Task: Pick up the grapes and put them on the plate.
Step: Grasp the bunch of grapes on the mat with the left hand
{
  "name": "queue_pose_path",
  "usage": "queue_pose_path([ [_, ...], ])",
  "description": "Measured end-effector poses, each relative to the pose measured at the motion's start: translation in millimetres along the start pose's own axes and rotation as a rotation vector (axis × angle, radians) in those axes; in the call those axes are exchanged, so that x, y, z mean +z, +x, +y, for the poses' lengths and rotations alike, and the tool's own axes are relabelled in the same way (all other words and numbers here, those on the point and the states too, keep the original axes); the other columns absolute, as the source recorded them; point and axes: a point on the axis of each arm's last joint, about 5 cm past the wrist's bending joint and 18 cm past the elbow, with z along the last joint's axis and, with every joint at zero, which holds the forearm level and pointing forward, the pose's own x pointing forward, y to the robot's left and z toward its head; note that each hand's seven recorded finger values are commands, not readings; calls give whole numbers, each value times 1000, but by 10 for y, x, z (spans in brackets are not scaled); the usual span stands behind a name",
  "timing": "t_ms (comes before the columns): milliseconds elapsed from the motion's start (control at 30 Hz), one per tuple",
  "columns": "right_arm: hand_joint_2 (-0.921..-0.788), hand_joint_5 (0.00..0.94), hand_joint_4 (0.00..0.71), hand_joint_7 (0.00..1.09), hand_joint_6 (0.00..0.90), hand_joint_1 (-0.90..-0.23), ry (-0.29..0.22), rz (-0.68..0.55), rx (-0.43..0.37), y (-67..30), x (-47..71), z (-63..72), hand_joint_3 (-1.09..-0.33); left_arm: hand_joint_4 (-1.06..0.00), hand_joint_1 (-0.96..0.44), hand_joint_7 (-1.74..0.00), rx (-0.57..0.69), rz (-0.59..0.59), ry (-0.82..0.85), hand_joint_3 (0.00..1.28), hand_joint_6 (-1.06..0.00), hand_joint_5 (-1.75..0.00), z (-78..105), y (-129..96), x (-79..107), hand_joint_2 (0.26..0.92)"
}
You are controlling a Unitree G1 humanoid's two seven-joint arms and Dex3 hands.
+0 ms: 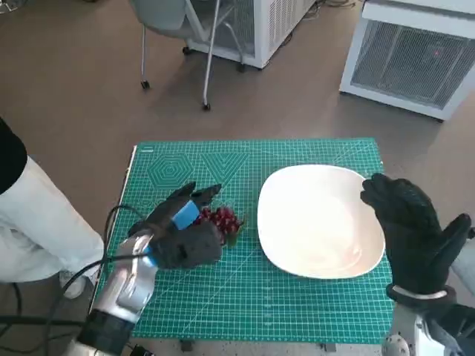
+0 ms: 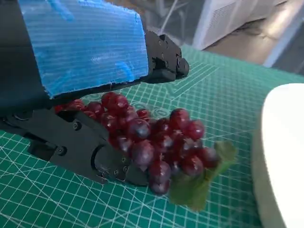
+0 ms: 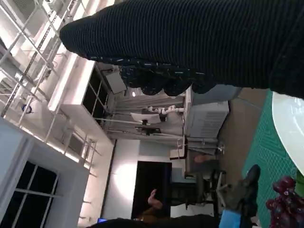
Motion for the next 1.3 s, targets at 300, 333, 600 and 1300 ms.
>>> queue_pose_path([
  [300,-921,514,436,888,225,-386,3,2,1,-2,1,3,-521,-81,-215,0,-43,42,18,2,-288,0,-82,114,28,767],
  [333,-921,515,436,888,225,-386,3,2,1,-2,1,4,-520,-81,-219,0,-51,47,21,2,-288,0,-95,128,30,767],
  [600,-921,518,434,888,225,-385,4,3,1,-5,0,8,-519,-73,-256,0,-100,106,52,4,-269,0,-132,247,22,773],
  [1300,-921,529,427,893,224,-385,6,8,-4,-35,4,5,-521,-160,-173,-22,-125,127,99,7,-321,-22,-110,382,74,807],
])
